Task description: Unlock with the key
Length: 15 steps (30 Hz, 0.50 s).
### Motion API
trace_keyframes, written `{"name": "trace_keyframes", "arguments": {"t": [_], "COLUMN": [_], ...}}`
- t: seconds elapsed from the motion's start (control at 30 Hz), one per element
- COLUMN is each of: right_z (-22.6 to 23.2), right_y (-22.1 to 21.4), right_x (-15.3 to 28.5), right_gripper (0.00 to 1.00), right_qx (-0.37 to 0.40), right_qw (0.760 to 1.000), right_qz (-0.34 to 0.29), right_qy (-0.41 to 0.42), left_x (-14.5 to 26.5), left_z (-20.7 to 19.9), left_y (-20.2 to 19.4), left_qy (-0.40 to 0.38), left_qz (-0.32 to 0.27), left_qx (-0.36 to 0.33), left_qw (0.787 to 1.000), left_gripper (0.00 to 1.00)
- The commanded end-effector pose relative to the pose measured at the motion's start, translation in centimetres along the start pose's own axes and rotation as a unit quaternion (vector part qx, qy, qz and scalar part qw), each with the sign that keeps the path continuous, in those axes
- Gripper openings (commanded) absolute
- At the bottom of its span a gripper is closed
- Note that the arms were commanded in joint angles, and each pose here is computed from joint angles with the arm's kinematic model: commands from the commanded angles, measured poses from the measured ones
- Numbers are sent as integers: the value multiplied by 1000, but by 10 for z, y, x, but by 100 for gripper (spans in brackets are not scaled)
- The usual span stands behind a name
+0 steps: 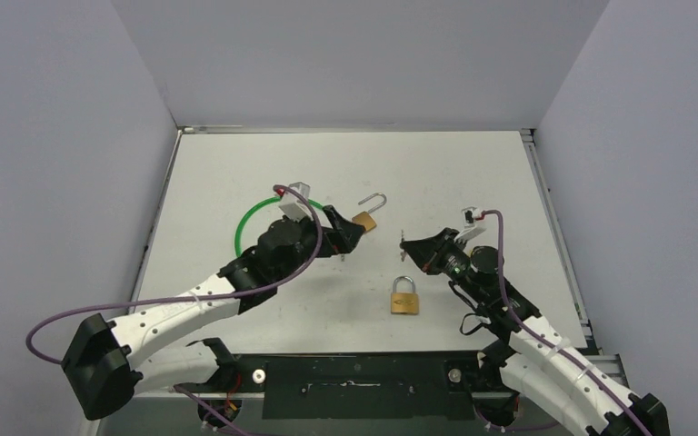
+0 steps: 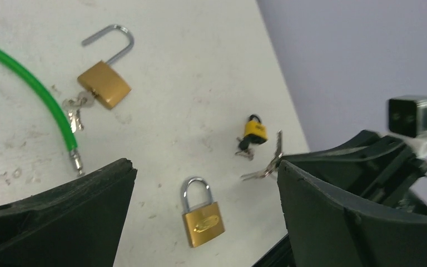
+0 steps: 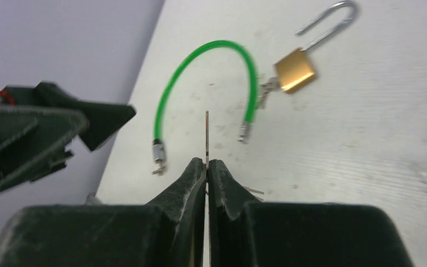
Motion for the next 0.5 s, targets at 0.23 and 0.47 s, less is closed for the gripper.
{"name": "trace_keyframes", "arguments": {"t": [0.23,0.47], "right_z": [-111,-123], "right_y": [18,10], "right_x": [70,84], "right_gripper": [0,0], "right_qx": [-3,-23], "right_qw": [938,926], "right_qz": [-67,-74], "right_qy": [-340,-370], "left_x": [-33,-56], "left_z": [19,17], "left_y": [-131,-203], "left_qy": [147,191], "left_qz": [115,189], "left_qx": [-130,-189], "left_qw": [974,944], "left_gripper": [97,97]}}
Point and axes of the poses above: each gripper's point midway between its finger pads, its own x axis back along the fingers, its own z axis along the line the jaws close on, y = z × x, the point moved 1 cm from there along x, back along the fingers, and after that the axes turned 5 degrees about x, right-handed, at the moved point
